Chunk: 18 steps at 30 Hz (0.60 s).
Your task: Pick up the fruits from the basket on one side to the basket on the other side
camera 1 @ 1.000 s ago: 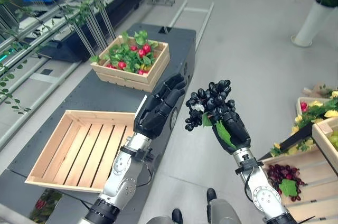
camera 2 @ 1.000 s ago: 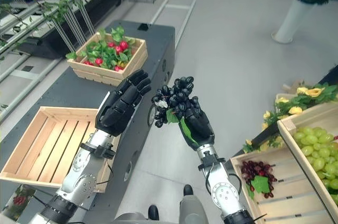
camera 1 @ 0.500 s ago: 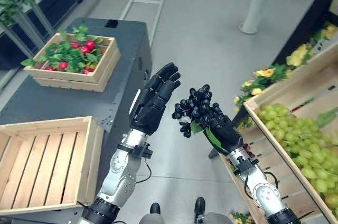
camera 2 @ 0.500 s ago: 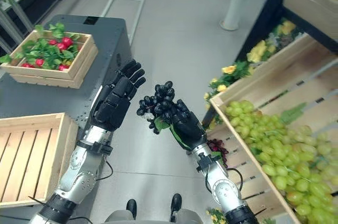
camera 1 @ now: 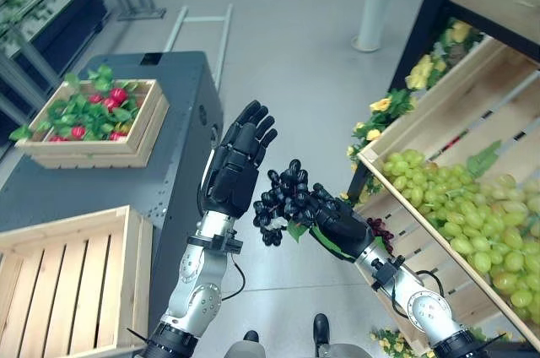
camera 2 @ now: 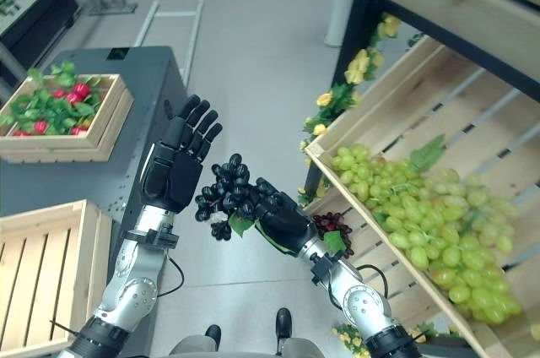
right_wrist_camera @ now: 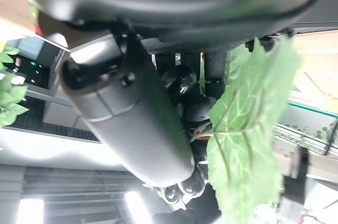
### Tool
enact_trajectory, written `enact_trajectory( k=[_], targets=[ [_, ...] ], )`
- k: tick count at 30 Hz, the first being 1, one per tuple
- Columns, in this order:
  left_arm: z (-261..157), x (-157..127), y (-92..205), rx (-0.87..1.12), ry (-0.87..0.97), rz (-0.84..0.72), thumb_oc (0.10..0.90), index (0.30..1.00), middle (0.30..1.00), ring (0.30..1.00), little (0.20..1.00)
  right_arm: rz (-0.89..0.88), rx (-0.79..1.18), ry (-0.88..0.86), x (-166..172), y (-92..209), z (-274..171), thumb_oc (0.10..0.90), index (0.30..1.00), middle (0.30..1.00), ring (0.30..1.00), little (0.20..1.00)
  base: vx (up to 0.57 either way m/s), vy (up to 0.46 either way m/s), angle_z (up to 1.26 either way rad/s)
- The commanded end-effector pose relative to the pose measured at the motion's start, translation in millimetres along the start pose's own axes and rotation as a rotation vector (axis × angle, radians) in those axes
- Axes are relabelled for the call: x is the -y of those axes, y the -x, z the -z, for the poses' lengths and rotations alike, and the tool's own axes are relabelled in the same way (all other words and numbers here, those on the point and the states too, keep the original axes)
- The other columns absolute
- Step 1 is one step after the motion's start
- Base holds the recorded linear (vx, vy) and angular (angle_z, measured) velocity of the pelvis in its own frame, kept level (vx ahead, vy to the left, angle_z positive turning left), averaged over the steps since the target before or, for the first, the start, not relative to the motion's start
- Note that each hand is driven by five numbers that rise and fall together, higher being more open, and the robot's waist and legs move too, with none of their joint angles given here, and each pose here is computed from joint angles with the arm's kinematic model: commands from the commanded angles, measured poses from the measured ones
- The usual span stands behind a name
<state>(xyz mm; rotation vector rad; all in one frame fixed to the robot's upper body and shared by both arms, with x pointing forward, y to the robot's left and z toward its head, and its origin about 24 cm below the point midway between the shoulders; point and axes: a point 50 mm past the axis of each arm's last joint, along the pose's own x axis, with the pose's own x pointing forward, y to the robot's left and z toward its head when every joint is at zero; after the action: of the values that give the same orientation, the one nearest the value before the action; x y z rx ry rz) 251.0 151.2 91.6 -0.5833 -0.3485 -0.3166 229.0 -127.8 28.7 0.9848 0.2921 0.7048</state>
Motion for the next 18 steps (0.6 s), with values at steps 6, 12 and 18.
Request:
enact_trajectory(
  k=[6,12,18],
  targets=[
    [-34.1,12.9,-14.9,0.184,-0.026,0.114,0.800,0.900,0.900,0.900,0.900,-0.217,0.118,0.000,-25.8,-14.3,-13.8,0.400,0.300,0.300,0.300,0.300,-0.07,0.358,-0.05],
    [-37.2,17.5,-17.7,0.175,-0.037,0.172,0.800,0.900,0.900,0.900,0.900,-0.231,0.171,-0.013,-29.6,-18.0,-11.7,0.400,0.300,0.300,0.300,0.300,-0.14,0.458,-0.20],
    [-38.5,12.8,-17.3,0.156,-0.027,0.160,0.800,0.900,0.900,0.900,0.900,-0.226,0.193,-0.026,-31.4,-18.0,-14.6,0.400,0.300,0.300,0.300,0.300,-0.14,0.192,-0.45]
  ],
)
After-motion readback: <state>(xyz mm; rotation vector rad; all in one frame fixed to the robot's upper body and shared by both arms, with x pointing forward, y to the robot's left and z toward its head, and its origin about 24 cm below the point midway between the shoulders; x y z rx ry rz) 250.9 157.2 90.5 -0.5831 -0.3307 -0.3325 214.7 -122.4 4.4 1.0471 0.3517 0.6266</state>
